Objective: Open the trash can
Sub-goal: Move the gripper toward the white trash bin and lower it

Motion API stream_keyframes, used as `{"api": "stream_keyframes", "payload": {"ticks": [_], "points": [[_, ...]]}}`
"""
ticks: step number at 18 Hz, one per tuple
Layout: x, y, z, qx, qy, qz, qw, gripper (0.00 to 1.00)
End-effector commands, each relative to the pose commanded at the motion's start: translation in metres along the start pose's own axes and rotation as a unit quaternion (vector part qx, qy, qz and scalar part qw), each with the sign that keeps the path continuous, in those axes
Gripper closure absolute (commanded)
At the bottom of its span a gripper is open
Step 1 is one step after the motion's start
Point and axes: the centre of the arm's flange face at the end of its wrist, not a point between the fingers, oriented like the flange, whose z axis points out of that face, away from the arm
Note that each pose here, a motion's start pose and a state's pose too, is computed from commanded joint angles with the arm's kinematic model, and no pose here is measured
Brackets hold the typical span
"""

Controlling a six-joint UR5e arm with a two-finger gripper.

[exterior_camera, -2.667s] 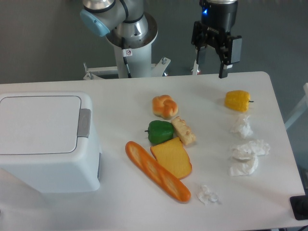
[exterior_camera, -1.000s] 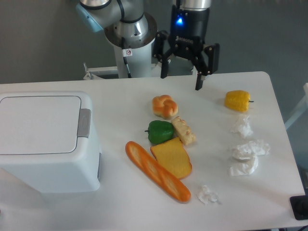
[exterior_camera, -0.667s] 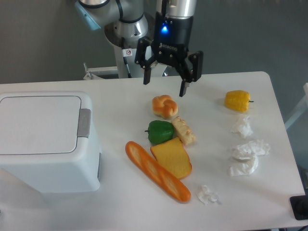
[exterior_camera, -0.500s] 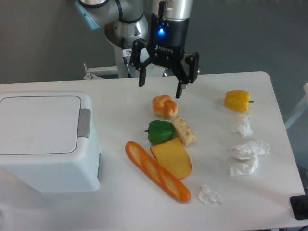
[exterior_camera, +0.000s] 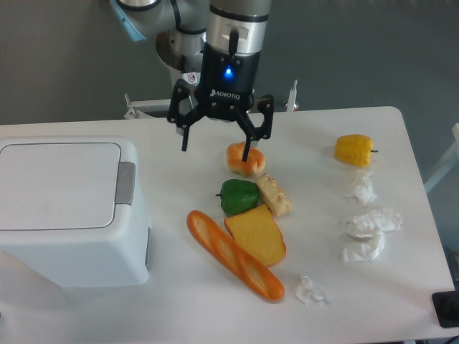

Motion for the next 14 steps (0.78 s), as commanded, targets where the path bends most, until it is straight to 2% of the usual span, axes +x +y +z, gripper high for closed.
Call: {"api": "stream_keyframes", "payload": {"ticks": [4, 10, 14], "points": [[0.003, -0.005, 0.009, 0.004, 0.016, -0.053, 0.9984, 0.0], [0.007, -0.005, 0.023, -0.003, 0.052, -0.076, 0.9958, 0.0], [0.009, -0.002, 0.03, -0.01, 0.059, -0.08, 0.995, 0.0]]}}
